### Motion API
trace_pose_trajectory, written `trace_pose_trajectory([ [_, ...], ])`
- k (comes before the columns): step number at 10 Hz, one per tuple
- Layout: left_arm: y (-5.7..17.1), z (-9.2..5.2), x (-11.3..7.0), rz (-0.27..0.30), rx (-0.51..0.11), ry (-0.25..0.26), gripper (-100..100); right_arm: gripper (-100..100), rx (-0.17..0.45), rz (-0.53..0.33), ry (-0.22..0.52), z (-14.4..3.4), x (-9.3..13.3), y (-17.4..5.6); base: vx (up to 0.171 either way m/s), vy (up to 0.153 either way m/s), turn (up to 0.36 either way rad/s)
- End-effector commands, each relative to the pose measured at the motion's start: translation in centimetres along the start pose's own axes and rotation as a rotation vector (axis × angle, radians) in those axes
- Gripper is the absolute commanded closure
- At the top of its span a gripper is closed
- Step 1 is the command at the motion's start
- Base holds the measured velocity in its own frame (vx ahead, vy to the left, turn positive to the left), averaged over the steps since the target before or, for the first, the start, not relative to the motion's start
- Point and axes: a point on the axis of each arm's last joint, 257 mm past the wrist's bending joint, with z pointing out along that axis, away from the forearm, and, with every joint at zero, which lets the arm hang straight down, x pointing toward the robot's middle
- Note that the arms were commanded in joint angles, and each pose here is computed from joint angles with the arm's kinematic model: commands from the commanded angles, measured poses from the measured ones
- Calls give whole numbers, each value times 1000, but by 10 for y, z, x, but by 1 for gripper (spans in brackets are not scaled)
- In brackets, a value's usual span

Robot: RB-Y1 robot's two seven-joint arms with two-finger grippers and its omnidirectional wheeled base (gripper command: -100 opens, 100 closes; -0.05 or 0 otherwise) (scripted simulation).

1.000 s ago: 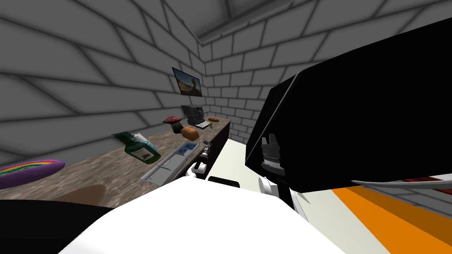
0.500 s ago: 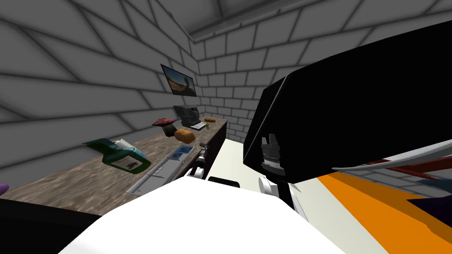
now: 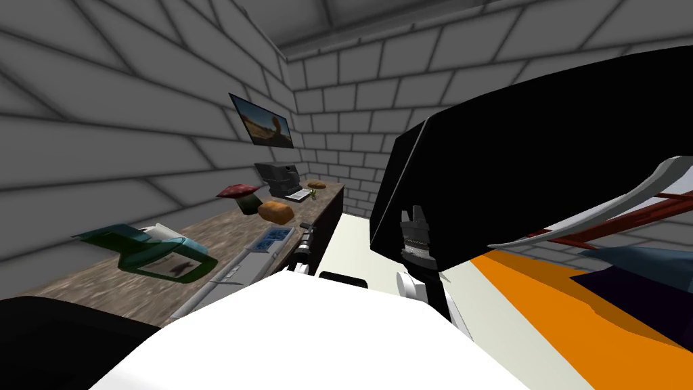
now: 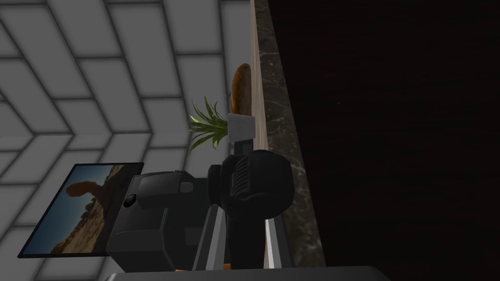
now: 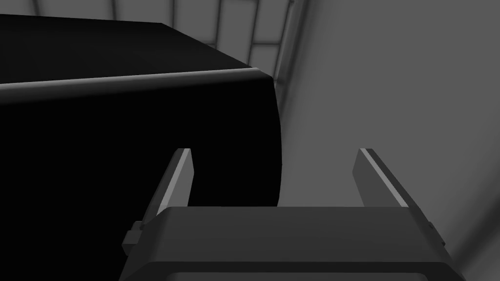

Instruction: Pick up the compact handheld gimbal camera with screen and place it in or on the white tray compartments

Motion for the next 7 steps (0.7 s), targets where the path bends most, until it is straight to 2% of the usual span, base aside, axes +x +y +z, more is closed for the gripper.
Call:
trace_pose_trajectory([
  [1, -2, -13, -15, 8, -3, -38, 100, 0, 0, 0, 0, 0, 0, 0, 7, 29, -231],
  [2, -7, -19, -21, 13, 4, -46, 100, 0, 0, 0, 0, 0, 0, 0, 5, 30, -131],
  [3, -6, -14, -15, 9, 1, -38, 100, 0, 0, 0, 0, 0, 0, 0, 1, 12, -3],
  [4, -6, -15, -16, 10, 2, -39, 0, 0, 0, 0, 0, 0, 0, 0, 0, 0, 0],
  [5, -9, -11, -27, 37, 0, -32, 100, 0, 0, 0, 0, 0, 0, 0, -22, -33, -27],
  [7, -14, -4, -43, 68, -8, -24, 100, 0, 0, 0, 0, 0, 0, 0, -68, -82, -36],
])
